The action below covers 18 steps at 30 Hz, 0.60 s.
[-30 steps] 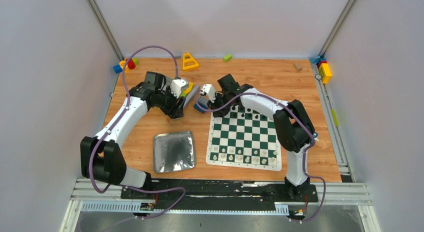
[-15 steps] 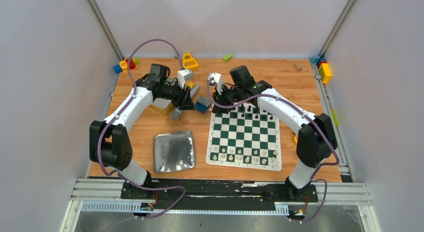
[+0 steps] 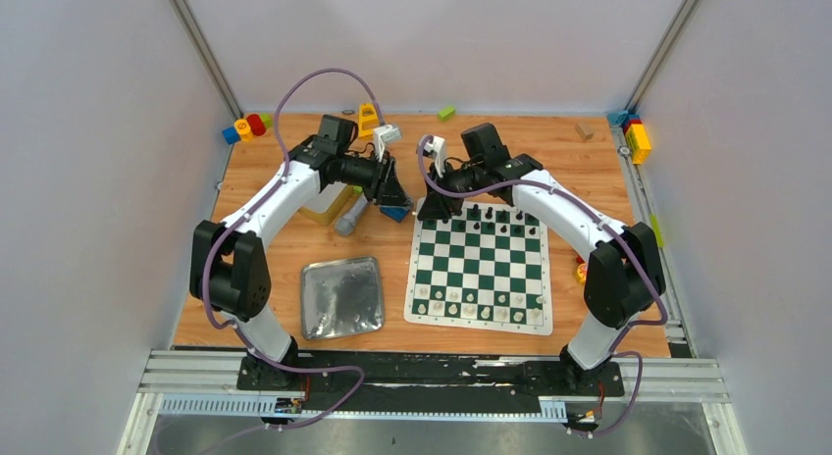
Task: Set up the chess pieces on the board
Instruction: Place the chess piece on the chessboard.
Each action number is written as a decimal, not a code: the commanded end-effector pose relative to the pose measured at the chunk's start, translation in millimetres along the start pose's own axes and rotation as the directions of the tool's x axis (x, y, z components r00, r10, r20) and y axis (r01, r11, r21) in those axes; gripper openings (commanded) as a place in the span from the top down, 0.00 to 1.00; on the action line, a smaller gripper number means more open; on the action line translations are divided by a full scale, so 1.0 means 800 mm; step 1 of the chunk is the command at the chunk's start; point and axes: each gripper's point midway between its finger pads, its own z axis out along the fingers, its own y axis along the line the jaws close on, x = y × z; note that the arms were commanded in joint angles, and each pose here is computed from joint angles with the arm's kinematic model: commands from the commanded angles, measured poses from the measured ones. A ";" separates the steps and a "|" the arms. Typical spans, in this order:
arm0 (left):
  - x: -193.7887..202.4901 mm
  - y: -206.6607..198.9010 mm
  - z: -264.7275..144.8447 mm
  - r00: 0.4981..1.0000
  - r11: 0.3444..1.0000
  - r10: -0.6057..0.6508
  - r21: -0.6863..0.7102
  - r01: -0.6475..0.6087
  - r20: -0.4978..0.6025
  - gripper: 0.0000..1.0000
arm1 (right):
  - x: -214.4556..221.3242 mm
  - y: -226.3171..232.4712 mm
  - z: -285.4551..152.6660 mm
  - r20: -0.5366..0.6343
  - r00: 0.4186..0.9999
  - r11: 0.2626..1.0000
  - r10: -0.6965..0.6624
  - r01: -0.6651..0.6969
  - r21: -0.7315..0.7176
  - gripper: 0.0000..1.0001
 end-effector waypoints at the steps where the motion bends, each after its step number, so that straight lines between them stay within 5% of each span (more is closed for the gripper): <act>1: -0.019 -0.016 0.010 1.000 0.997 0.000 0.079 -0.002 0.017 0.58 | -0.044 0.016 -0.019 0.093 0.995 0.999 -0.040 0.042 -0.024 0.87; 18: -0.009 -0.029 0.021 1.000 0.989 -0.029 0.147 0.029 -0.005 0.60 | -0.043 0.002 -0.018 0.092 0.996 1.000 -0.016 0.015 0.020 0.88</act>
